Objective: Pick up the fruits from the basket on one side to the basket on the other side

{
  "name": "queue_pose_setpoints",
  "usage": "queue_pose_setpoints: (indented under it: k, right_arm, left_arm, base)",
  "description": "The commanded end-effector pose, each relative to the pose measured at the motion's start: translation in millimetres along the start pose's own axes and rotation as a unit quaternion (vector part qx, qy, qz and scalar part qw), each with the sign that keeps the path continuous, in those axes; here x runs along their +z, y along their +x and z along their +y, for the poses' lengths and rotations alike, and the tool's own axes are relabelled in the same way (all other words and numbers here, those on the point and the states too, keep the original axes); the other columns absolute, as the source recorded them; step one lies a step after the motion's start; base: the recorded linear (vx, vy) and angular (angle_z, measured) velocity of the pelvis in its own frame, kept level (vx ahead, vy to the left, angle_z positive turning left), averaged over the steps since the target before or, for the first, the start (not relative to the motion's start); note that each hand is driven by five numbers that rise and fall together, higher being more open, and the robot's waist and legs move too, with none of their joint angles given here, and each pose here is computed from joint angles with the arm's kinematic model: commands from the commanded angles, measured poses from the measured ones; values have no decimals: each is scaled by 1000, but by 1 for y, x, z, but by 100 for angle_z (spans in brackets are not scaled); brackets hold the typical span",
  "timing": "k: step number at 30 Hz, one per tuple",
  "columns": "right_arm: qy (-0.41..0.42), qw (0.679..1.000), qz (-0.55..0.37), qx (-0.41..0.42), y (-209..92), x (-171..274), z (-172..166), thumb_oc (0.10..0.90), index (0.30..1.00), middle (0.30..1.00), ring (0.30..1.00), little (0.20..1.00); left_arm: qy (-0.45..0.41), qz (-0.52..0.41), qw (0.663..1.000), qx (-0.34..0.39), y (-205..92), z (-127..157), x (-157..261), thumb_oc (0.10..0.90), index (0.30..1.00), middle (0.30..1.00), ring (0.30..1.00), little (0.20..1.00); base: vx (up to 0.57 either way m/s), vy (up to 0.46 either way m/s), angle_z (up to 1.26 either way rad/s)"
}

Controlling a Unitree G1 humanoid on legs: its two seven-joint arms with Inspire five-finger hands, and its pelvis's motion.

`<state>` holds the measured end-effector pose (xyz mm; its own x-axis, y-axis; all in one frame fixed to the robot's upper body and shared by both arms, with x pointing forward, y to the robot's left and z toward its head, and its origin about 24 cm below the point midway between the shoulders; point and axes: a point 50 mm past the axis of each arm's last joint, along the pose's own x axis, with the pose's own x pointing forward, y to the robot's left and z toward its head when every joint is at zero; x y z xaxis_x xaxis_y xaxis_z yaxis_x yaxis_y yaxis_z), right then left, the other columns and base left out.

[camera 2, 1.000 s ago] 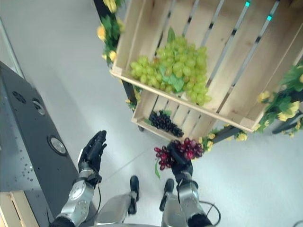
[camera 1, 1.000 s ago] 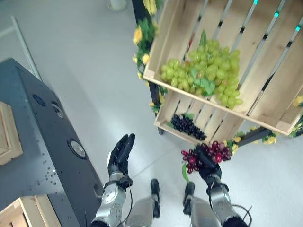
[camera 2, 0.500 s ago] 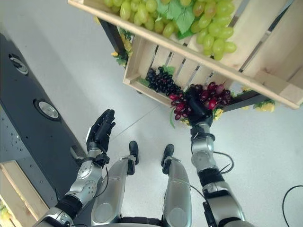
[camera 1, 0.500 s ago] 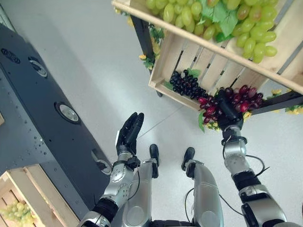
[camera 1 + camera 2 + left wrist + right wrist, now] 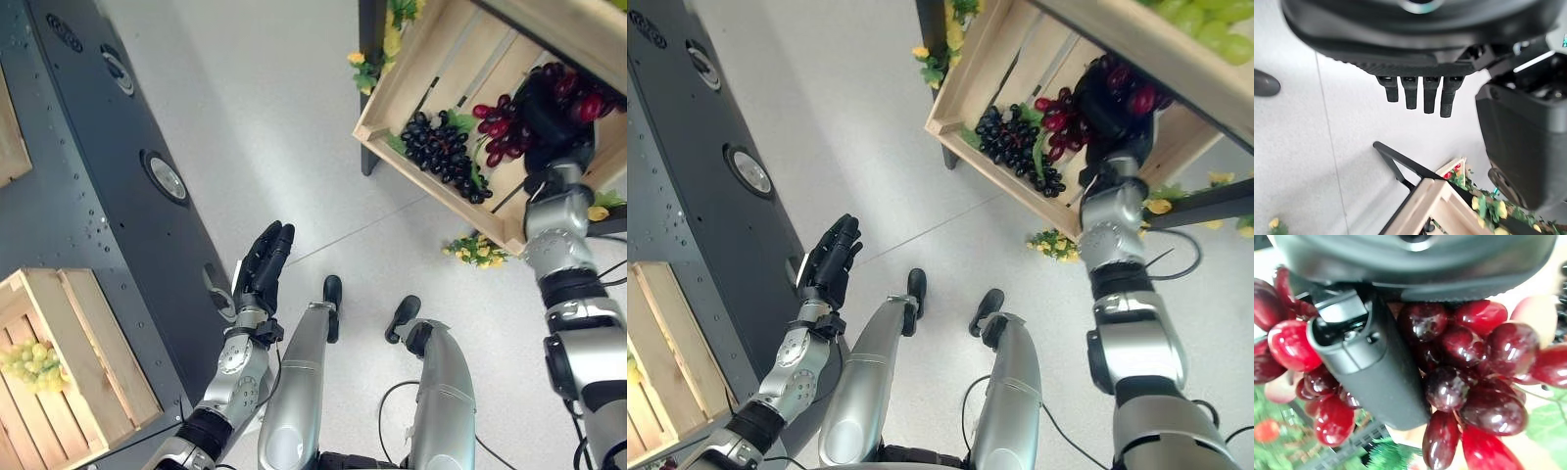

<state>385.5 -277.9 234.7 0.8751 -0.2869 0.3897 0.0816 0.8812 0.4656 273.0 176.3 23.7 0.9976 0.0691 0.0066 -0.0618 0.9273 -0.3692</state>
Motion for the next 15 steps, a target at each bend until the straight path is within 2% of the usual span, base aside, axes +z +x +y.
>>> queue_pose_setpoints:
  k: [1, 3, 7, 11, 12, 13, 15]
  right_arm:
    - [-102, 988, -105, 40, 22, 79, 27, 400, 300, 300, 300, 300]
    - [-168, 981, -92, 9, 28, 88, 21, 400, 300, 300, 300, 300]
    - [-231, 970, -62, -48, 34, 97, 8, 400, 300, 300, 300, 300]
    - [-355, 924, -26, -138, 36, 110, -16, 400, 300, 300, 300, 300]
    - [-379, 909, -38, -168, 36, 116, -19, 533, 500, 500, 500, 500]
    - [-393, 901, -47, -178, 36, 120, -19, 800, 900, 900, 900, 900]
    - [-410, 891, -44, -190, 37, 123, -15, 800, 900, 900, 900, 900]
  left_arm:
    - [-19, -73, 994, -78, -8, -17, 32, 800, 900, 900, 900, 900]
    - [-8, -71, 994, -80, -8, -13, 34, 800, 900, 900, 900, 900]
    - [1, -71, 994, -79, -9, -8, 37, 800, 900, 900, 900, 900]
    - [10, -72, 994, -78, -14, -1, 36, 800, 900, 900, 900, 900]
    - [9, -74, 994, -78, -15, -1, 35, 800, 900, 900, 900, 900]
    - [8, -75, 994, -78, -16, 0, 35, 800, 900, 900, 900, 900]
    - [6, -76, 994, -77, -18, 0, 36, 800, 900, 900, 900, 900]
  base:
    - [54, -89, 7]
    - [58, -80, 5]
    - [36, -51, 13]
    - [25, -26, 6]
    - [9, 0, 7]
    - [6, 4, 4]
    - [0, 0, 0]
